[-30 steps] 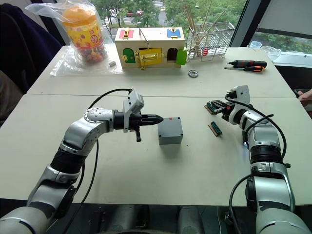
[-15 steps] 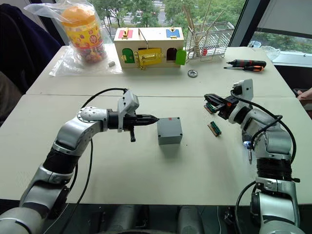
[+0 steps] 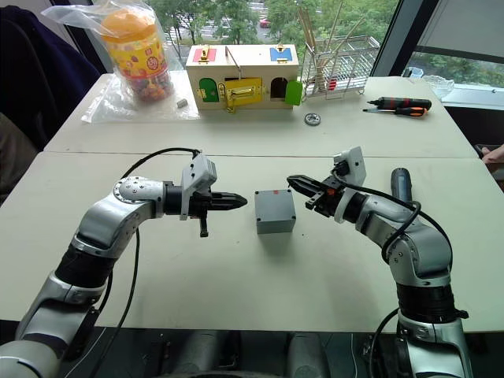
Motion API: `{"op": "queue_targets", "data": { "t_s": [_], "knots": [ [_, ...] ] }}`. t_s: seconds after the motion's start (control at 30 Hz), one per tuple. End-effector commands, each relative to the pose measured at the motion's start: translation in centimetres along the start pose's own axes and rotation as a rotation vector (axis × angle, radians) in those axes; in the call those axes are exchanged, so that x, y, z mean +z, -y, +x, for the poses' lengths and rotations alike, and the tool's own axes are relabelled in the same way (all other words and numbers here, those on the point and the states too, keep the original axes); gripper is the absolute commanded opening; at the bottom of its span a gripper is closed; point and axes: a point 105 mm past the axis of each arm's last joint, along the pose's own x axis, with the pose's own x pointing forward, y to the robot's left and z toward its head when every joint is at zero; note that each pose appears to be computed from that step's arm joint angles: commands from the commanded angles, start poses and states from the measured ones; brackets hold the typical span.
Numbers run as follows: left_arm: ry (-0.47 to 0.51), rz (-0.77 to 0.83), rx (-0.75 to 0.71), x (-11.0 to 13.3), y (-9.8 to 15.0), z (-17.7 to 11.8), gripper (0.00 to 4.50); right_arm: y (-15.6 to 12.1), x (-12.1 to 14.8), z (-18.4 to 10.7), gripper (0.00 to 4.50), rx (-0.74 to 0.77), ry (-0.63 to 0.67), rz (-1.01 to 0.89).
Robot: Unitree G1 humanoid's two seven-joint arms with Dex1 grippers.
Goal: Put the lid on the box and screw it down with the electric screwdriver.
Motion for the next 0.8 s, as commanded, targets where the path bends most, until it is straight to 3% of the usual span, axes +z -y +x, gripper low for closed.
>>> {"op": "queue_targets", "data": {
  "t_s": [0.03,0.8],
  "knots": [
    [0.021,0.033,0.004,0.8,0.2,0.0,0.0,-0.1,0.4,0.2,0.04,0.006,0.022,-0.027],
    [0.03,0.028,-0.006,0.7,0.5,0.6,0.0,0.6,-1.2,1.0,0.04,-0.008,-0.024,-0.054]
  ]
}}
